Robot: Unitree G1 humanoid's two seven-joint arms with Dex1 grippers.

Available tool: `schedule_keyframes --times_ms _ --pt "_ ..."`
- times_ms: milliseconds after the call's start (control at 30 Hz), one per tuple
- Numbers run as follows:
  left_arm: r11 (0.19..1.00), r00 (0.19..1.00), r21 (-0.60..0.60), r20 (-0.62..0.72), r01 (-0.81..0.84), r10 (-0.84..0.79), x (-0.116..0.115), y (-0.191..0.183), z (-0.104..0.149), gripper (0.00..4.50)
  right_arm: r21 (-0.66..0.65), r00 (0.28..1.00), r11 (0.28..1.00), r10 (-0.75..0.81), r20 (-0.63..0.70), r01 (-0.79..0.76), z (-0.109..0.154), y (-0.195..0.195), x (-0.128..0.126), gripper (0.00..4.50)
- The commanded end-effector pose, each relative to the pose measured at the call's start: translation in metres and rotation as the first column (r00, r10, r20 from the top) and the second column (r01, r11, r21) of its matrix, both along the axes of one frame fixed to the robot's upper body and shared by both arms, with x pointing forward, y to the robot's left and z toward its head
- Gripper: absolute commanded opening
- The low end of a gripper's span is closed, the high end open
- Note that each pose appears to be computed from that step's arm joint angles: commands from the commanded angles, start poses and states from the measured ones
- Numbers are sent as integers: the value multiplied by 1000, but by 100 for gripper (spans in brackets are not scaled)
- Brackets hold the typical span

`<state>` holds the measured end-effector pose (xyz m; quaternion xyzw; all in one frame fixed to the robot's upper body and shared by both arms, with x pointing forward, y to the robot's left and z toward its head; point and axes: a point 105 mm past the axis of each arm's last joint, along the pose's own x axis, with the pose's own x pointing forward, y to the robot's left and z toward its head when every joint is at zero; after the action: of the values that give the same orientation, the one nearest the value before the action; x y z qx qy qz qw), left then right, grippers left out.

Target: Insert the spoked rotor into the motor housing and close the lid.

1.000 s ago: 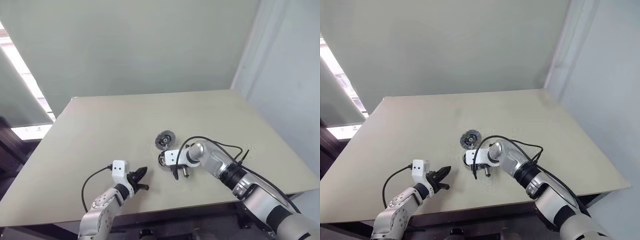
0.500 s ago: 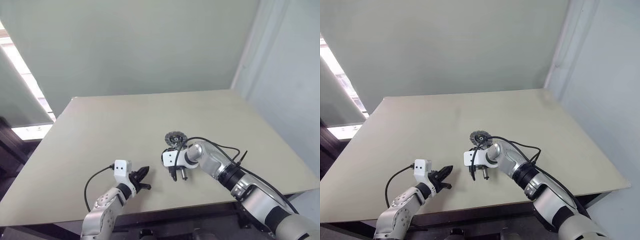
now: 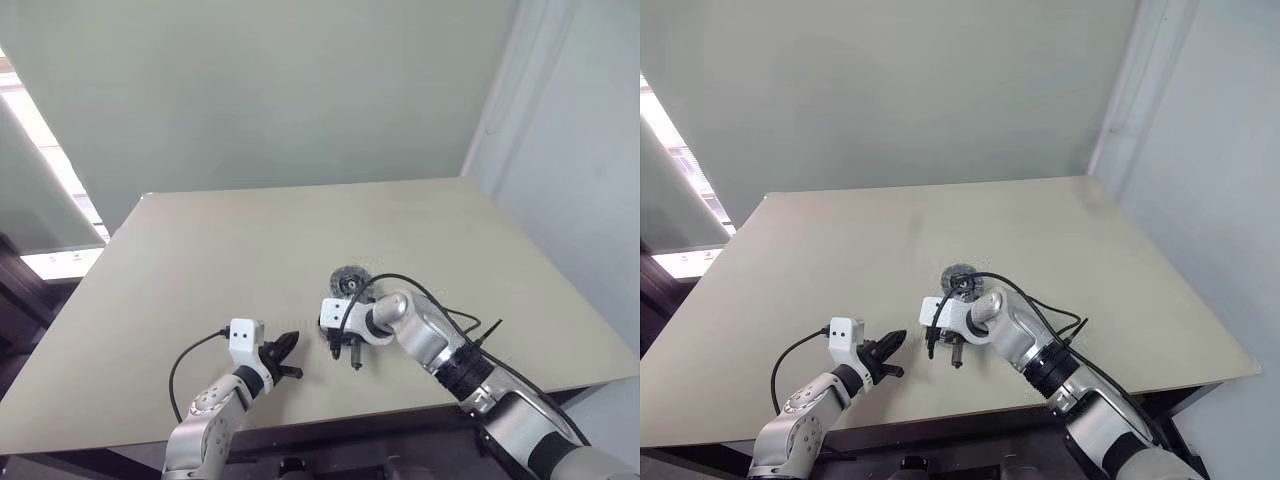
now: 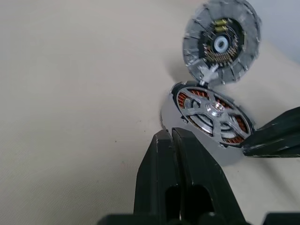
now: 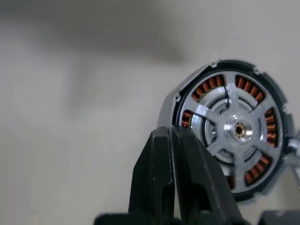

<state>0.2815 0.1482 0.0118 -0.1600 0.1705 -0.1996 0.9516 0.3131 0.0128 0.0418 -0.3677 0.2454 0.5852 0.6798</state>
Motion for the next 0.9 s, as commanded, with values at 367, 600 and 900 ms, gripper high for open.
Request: schedule_keyframes --times_ms 367,600,900 --pt "1000 999 -8 53 4 -4 7 -2 11 0 116 991 986 -128 47 122 25 17 -1 10" --pt "1000 998 -3 56 -4 5 8 2 10 0 3 995 1000 -26 98 26 19 11 -6 29" --pt "1000 998 -3 59 0 0 10 1 11 0 -20 993 1000 -7 116 9 16 7 -4 308"
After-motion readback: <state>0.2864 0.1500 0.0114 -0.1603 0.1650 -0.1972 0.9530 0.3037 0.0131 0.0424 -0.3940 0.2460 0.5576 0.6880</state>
